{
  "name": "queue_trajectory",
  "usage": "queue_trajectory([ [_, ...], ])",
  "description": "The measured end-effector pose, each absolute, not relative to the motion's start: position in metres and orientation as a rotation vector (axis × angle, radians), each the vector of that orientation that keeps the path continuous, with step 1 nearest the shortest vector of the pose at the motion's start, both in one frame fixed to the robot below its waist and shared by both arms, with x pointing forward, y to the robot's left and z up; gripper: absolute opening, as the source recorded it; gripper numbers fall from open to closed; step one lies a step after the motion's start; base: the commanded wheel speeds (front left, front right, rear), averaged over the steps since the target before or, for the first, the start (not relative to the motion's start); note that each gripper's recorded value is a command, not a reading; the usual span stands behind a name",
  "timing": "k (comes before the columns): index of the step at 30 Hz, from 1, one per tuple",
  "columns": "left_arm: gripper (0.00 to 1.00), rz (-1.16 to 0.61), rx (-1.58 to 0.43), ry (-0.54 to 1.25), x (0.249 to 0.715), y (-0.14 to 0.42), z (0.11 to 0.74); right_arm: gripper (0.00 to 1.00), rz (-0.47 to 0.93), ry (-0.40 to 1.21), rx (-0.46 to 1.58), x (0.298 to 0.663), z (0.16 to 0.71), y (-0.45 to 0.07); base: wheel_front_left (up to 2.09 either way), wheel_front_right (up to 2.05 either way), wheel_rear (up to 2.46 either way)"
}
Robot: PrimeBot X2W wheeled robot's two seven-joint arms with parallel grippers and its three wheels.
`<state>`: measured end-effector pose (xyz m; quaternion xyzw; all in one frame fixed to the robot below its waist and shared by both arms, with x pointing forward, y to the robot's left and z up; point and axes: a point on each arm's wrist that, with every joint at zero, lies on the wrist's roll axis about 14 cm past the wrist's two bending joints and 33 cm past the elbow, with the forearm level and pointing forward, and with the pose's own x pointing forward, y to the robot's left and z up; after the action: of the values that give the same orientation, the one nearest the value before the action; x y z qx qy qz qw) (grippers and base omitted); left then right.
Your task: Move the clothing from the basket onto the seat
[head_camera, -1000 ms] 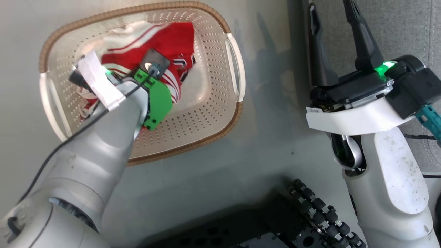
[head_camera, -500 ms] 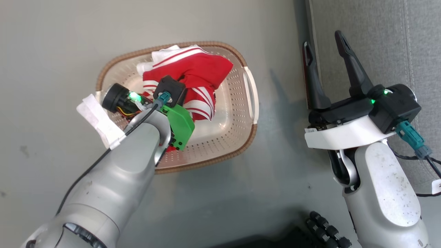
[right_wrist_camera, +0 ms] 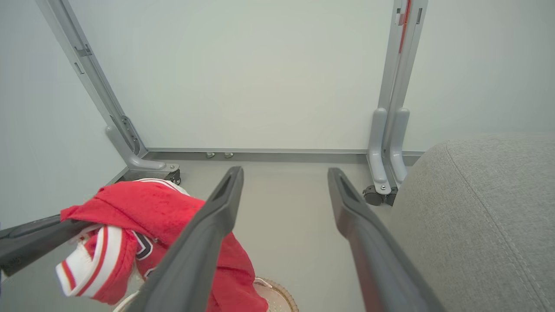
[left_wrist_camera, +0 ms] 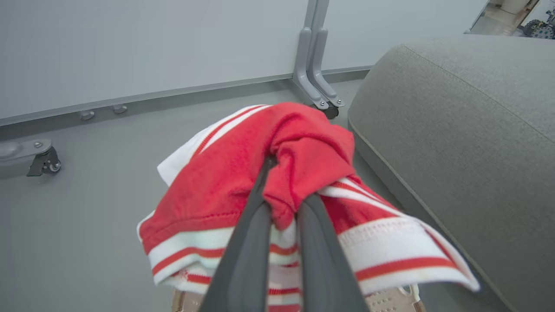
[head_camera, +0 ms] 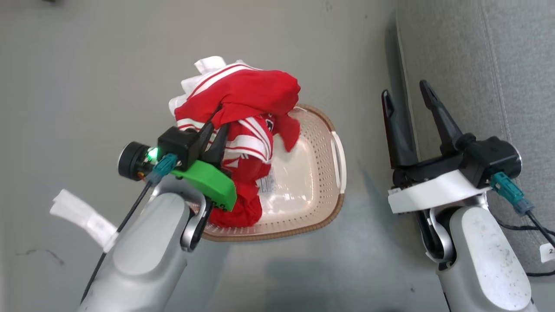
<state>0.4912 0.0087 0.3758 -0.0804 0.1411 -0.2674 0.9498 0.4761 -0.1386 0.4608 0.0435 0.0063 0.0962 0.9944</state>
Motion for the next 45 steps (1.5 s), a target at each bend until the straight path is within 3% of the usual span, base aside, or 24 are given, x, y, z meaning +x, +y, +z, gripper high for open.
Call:
queue_trajectory([
  [20,0.00,-0.479,-0.211,-0.167,0.440,0.058,0.547,1.00,0.221,-0.027,0.111,0.414,0.513,-0.127,0.00,0.00,0.00],
  [34,0.00,-0.505,-0.223,-0.253,0.380,0.056,0.581,1.00,0.235,-0.052,0.133,0.365,0.537,-0.123,0.00,0.00,0.00],
  [45,0.00,-0.512,-0.234,-0.279,0.367,0.054,0.589,1.00,0.226,-0.064,0.136,0.354,0.543,-0.127,0.00,0.00,0.00],
])
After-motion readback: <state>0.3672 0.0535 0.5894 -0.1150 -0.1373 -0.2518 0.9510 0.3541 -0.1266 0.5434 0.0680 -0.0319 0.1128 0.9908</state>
